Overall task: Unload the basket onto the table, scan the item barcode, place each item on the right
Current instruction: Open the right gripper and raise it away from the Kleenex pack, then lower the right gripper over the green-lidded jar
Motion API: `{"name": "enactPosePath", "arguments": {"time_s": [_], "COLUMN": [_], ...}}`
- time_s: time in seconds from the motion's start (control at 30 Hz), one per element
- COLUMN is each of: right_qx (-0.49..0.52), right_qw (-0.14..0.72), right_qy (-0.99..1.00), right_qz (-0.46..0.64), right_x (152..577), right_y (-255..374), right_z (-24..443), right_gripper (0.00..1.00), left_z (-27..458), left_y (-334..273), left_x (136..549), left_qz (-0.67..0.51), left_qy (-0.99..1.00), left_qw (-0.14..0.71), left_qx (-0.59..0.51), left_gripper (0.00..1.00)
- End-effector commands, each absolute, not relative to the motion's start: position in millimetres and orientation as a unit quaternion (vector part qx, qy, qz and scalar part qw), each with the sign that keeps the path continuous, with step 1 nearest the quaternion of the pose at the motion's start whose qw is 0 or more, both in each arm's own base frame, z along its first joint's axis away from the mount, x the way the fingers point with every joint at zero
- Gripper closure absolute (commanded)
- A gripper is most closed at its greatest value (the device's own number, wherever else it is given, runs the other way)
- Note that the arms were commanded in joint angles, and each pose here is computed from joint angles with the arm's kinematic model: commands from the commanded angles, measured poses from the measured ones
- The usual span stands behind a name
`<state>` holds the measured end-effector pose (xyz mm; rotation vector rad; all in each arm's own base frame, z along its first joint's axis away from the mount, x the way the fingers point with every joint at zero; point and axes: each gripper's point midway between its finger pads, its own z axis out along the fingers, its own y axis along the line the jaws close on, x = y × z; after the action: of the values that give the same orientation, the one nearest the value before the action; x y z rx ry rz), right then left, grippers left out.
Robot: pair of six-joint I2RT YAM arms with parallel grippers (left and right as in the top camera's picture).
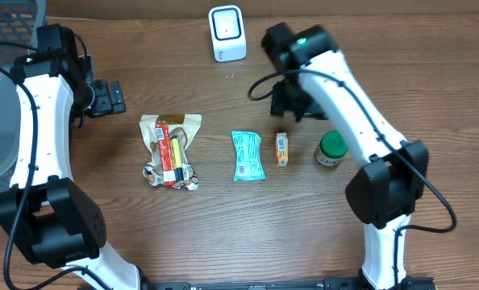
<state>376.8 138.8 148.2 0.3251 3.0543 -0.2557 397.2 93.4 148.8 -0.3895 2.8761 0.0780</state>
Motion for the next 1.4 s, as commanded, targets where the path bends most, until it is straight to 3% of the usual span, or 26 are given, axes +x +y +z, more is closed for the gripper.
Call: {"name": "enactPosePath", "arguments": {"time_s": [0.0, 0.27, 0.6, 1.37], "right_qx": [0.269, 0.359, 0.37, 0.367], "right_qw": [0.066, -0.022, -0.094, -0.127], "right_qy": [0.955, 0.933, 0.921, 0.919], "right_qz": [-0.105, -0.034, -0.07, -0.059], "right_x": [385.5, 378.1, 347.0, 332.1], "right_y": [90.5, 60.4, 46.0, 53.4], "right_z": [172.6, 154.0, 118.3, 63.6], "right_gripper": [0.0, 0.0, 0.0, 0.01], "left_z": [162.7, 162.7, 162.7, 162.7], "left_y": [92.3, 92.3, 92.4, 92.3], "left_x": [401.4, 401.4, 401.5, 401.4], "left_qz": [0.026, 0.026, 0.026, 0.026], "left_qy": [0.982, 0.982, 0.982, 0.982], "left_qw": [0.139, 0.139, 0.139, 0.139], "left_qx": [-0.124, -0.124, -0.124, -0.124], "left_gripper": [0.0, 0.0, 0.0, 0.0]}}
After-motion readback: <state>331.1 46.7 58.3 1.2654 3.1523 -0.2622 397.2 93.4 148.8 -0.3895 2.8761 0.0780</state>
